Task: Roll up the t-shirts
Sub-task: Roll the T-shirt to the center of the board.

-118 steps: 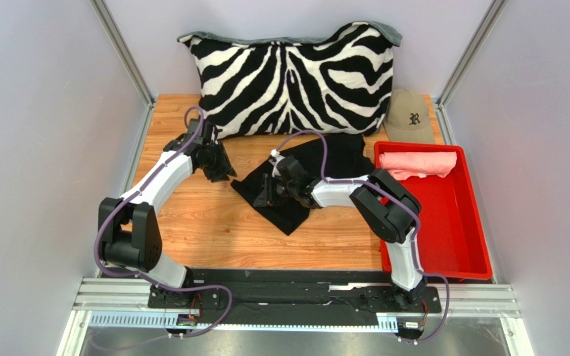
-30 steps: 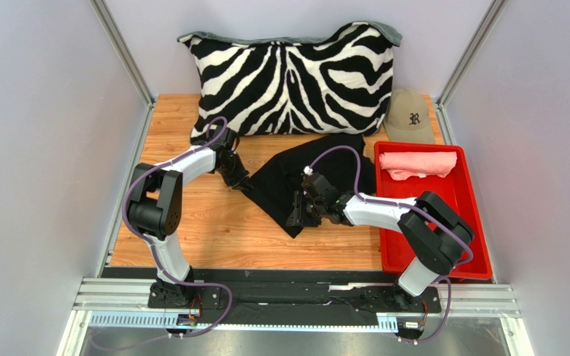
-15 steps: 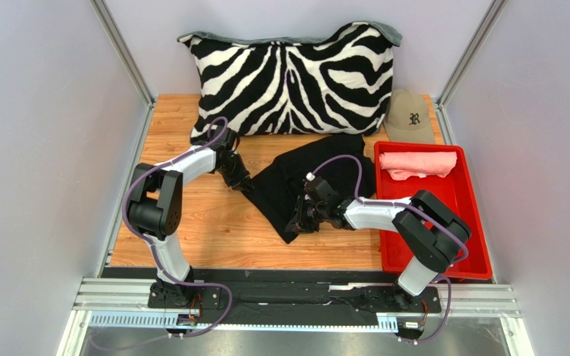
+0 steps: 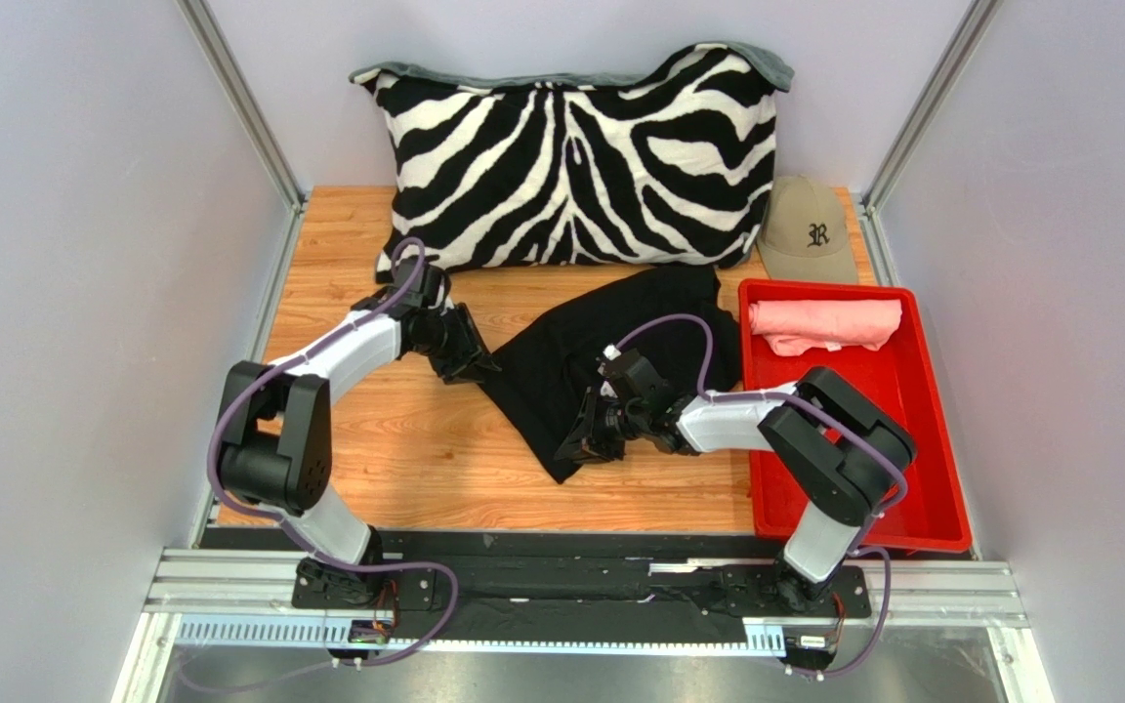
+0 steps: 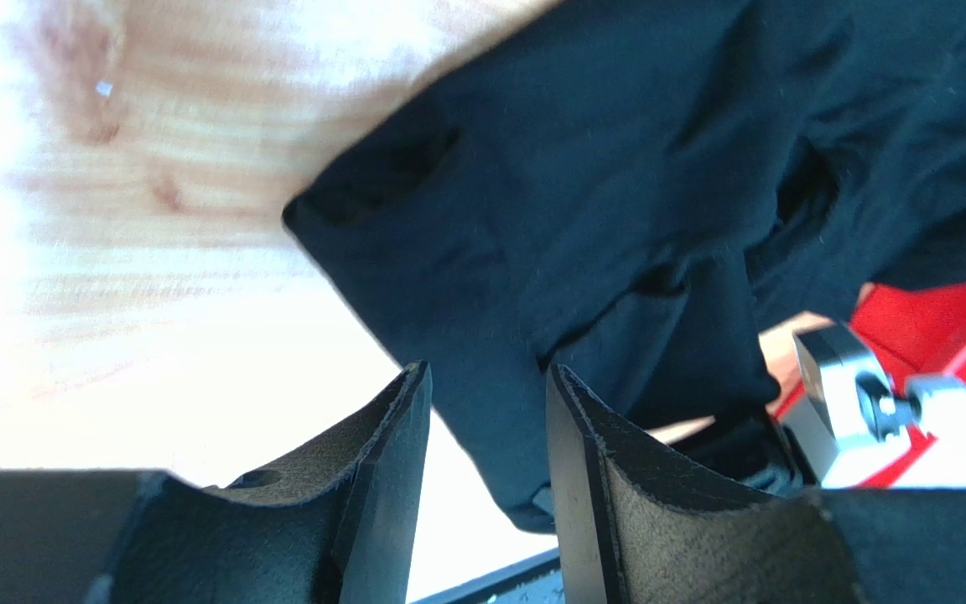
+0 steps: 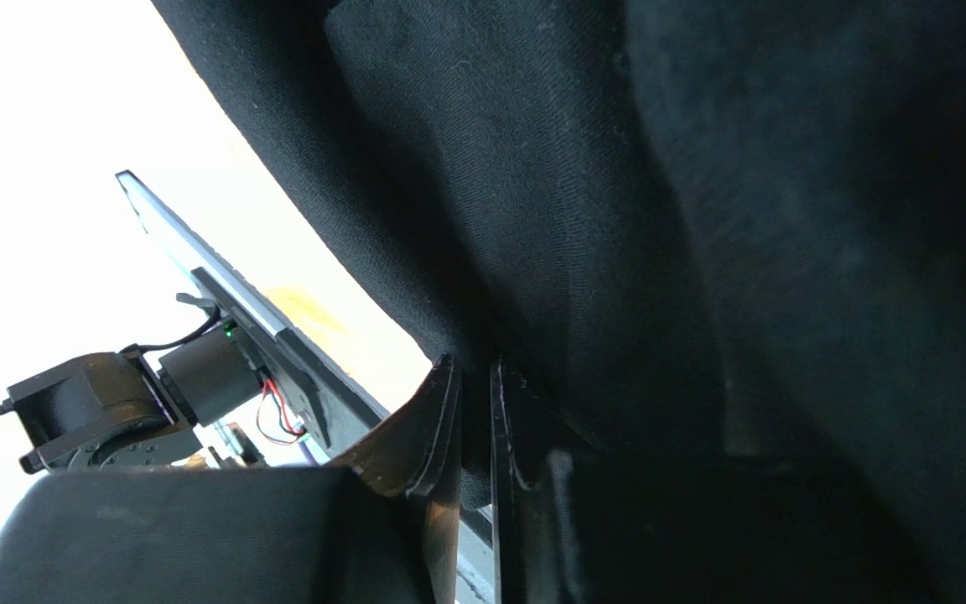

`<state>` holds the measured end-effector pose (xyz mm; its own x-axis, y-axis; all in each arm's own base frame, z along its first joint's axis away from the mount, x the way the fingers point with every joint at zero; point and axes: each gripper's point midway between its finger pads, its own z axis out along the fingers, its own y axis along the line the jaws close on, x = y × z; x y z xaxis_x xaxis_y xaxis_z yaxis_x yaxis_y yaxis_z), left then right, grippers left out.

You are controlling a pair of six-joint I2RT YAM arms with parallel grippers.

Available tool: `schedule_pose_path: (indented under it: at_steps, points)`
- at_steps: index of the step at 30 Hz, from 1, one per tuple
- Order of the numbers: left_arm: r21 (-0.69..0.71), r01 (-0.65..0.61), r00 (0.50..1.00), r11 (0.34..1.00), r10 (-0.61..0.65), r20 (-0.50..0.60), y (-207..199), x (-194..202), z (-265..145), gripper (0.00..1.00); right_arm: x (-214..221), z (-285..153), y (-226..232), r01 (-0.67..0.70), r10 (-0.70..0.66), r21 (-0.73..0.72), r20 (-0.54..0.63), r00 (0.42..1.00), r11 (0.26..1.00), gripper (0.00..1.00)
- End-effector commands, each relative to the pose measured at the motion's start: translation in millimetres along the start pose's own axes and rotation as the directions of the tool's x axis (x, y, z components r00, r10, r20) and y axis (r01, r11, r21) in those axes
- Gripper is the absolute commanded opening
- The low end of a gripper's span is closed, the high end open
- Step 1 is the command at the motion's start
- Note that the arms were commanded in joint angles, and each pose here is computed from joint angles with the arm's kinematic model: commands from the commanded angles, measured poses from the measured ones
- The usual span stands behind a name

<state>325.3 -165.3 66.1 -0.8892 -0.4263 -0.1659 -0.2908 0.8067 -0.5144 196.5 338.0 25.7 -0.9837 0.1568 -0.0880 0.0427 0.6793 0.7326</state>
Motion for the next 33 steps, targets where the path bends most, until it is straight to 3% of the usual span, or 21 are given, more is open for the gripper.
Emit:
schedule_pose_path:
  at_steps: [1,15,33]
  points:
    - [0.100,-0.045,0.998,0.994,0.041,0.039,-11.6,0.8,-20.5,0.48,13.3,7.0,-37.1,-0.033,0.038,0.117,-0.037,0.999,0.993,0.09]
    - [0.196,0.017,0.999,0.980,-0.024,0.035,-0.6,21.9,2.7,0.55,13.6,8.8,-40.4,-0.029,0.035,0.126,-0.051,0.998,0.992,0.08]
    - [0.027,0.095,0.989,0.995,-0.097,0.110,30.2,18.7,27.2,0.55,12.0,10.7,-40.6,-0.022,0.030,0.131,-0.058,0.998,0.991,0.08]
